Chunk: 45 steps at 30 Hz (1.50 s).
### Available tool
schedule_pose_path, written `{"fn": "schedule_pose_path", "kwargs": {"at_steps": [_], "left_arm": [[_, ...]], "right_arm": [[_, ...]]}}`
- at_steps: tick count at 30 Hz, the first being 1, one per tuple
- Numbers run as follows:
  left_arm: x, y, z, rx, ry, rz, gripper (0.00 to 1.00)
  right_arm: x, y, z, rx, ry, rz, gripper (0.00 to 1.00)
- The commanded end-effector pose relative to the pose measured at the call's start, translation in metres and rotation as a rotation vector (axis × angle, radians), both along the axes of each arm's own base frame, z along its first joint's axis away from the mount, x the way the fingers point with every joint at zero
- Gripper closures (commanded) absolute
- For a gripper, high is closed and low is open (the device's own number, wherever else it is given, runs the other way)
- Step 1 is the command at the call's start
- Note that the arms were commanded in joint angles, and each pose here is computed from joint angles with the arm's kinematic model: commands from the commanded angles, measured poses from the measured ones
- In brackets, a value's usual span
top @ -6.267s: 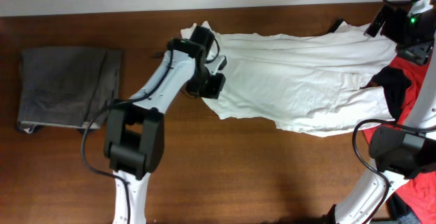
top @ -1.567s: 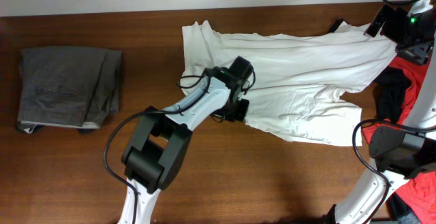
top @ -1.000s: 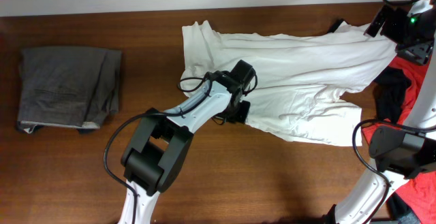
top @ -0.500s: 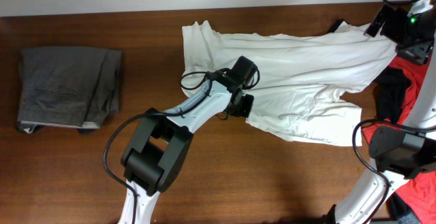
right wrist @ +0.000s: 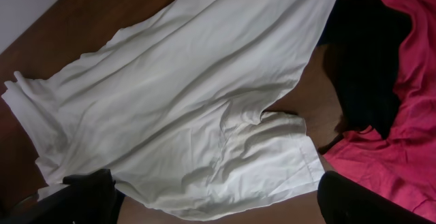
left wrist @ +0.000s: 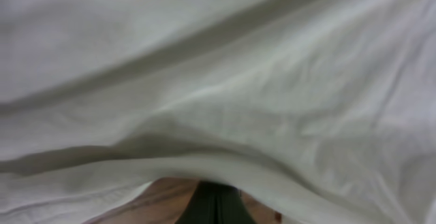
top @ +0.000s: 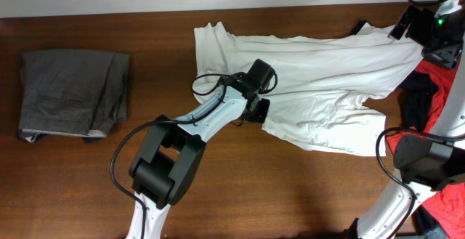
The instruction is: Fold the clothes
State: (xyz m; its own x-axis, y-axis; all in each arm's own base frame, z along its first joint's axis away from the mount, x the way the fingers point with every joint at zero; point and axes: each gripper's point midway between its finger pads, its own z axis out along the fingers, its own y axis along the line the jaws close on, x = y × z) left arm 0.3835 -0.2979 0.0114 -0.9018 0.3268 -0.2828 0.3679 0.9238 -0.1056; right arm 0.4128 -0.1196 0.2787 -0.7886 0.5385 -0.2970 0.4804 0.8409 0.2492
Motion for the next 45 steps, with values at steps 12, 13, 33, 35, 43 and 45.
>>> {"fn": "schedule_pose_path", "kwargs": {"at_steps": [12, 13, 33, 35, 43, 45], "left_arm": [[0.023, 0.021, 0.011, 0.046, -0.045, 0.069, 1.0], [0.024, 0.023, 0.014, 0.049, -0.04, 0.073, 1.0], [0.022, 0.093, 0.005, 0.086, 0.042, 0.282, 1.0], [0.026, 0.098, -0.002, 0.091, 0.014, 0.293, 1.0], [0.033, 0.13, -0.016, 0.112, 0.005, 0.39, 1.0], [0.029, 0.142, -0.017, 0.137, 0.032, 0.391, 1.0]], "right_arm": [[-0.001, 0.0, -0.003, 0.001, 0.013, -0.005, 0.01], [-0.001, 0.0, -0.003, 0.0, 0.013, -0.005, 0.01], [-0.001, 0.0, -0.003, 0.0, 0.013, -0.005, 0.01], [-0.001, 0.0, -0.003, 0.001, 0.013, -0.005, 0.01], [-0.001, 0.0, -0.003, 0.0, 0.013, -0.004, 0.01], [-0.001, 0.0, -0.003, 0.0, 0.013, -0.004, 0.01]]}}
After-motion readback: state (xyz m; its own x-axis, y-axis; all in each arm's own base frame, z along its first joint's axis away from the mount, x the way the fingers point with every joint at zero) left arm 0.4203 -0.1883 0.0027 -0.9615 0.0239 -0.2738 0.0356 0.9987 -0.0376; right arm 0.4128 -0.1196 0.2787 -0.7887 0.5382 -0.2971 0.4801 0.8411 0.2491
